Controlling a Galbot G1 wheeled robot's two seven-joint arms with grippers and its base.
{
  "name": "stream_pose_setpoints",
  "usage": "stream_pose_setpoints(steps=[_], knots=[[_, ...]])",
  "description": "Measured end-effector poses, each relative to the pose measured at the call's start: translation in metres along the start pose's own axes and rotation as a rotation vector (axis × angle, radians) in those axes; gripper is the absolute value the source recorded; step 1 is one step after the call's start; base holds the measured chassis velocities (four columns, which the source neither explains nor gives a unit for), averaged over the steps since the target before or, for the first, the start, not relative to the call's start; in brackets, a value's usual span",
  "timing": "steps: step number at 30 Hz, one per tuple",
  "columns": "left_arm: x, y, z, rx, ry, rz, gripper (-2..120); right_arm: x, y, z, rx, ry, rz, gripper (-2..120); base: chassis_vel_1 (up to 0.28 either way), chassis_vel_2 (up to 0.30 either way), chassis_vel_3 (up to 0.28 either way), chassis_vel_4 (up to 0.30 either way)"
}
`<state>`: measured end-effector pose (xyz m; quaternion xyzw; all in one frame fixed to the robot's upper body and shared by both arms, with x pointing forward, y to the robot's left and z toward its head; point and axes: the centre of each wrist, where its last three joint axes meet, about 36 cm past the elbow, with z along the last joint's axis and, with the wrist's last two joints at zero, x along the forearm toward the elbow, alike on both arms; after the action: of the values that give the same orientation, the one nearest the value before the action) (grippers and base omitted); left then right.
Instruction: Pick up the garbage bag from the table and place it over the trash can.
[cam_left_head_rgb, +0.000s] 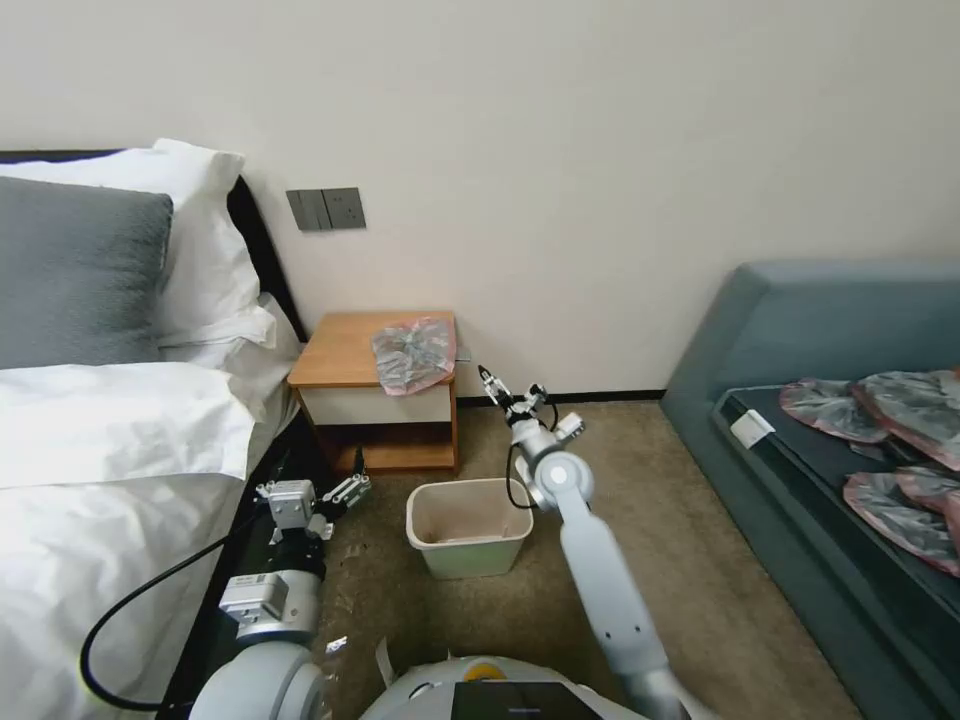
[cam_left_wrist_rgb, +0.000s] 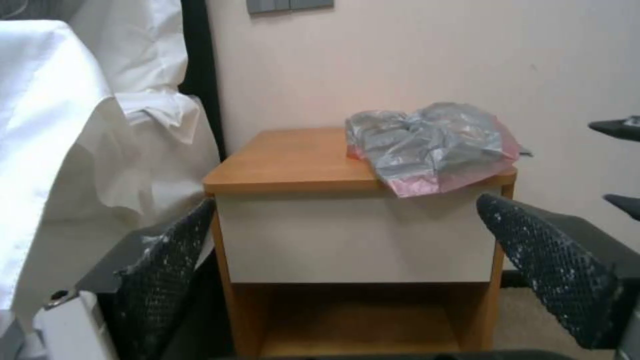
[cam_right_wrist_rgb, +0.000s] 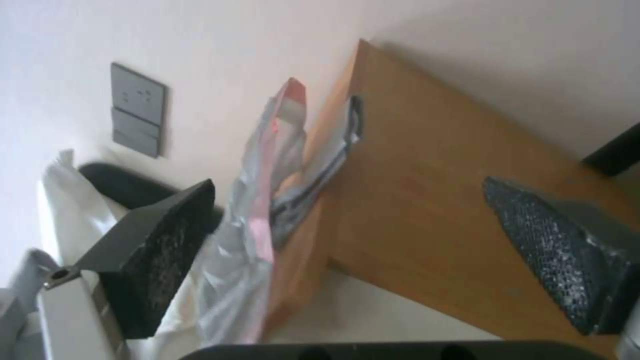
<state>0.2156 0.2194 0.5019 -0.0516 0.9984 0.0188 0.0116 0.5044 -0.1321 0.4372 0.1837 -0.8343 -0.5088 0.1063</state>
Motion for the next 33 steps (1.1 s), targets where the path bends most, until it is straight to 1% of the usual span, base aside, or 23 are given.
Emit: stream_pose_setpoints(steps=[2,4,5,7,8,10,17,20,26,27,29,30,33], knots=[[0.0,0.0,0.0,0.0,0.0,0.0,100,-0.003,0.0,-0.001,-0.011,0.002,-0.003,100,0.0,0.0,0.0,0.0],[-0.001,0.003,0.0,-0.001,-0.003,0.005,100,-0.023,-0.001,-0.012,-0.106,0.024,-0.038,100,0.0,0.0,0.0,0.0],[-0.001,0.003,0.0,-0.001,-0.003,0.005,100,-0.023,-0.001,-0.012,-0.106,0.024,-0.038,100,0.0,0.0,0.0,0.0],[-0.002,0.004,-0.001,0.001,-0.007,0.009,100,-0.035,-0.002,-0.02,-0.163,0.041,-0.053,100,0.0,0.0,0.0,0.0],[-0.002,0.004,-0.001,0.001,-0.007,0.009,100,-0.035,-0.002,-0.02,-0.163,0.041,-0.053,100,0.0,0.0,0.0,0.0],[-0.003,0.004,-0.001,0.008,-0.009,0.012,100,-0.047,-0.002,-0.026,-0.201,0.055,-0.053,100,0.0,0.0,0.0,0.0],[-0.004,0.003,-0.002,0.031,0.0,0.019,100,-0.068,-0.011,-0.032,-0.226,0.092,-0.025,100,0.0,0.0,0.0,0.0],[-0.005,0.003,-0.002,0.035,0.0,0.019,100,-0.079,-0.019,-0.036,-0.244,0.11,-0.004,100,0.0,0.0,0.0,0.0],[-0.005,0.002,-0.003,0.039,-0.001,0.017,100,-0.089,-0.022,-0.038,-0.259,0.125,0.002,100,0.0,0.0,0.0,0.0],[-0.006,0.002,-0.003,0.039,-0.002,0.017,100,-0.092,-0.02,-0.037,-0.257,0.132,-0.003,99,0.0,0.0,0.0,0.0],[-0.006,0.002,-0.003,0.039,-0.004,0.018,100,-0.095,-0.018,-0.036,-0.253,0.142,-0.012,91,0.0,0.0,0.0,0.0],[-0.006,0.002,-0.003,0.039,-0.004,0.018,100,-0.095,-0.018,-0.036,-0.253,0.142,-0.012,91,0.0,0.0,0.0,0.0],[-0.007,0.002,-0.004,0.04,-0.008,0.018,100,-0.102,-0.014,-0.035,-0.257,0.149,-0.021,78,0.0,0.0,0.0,0.0]])
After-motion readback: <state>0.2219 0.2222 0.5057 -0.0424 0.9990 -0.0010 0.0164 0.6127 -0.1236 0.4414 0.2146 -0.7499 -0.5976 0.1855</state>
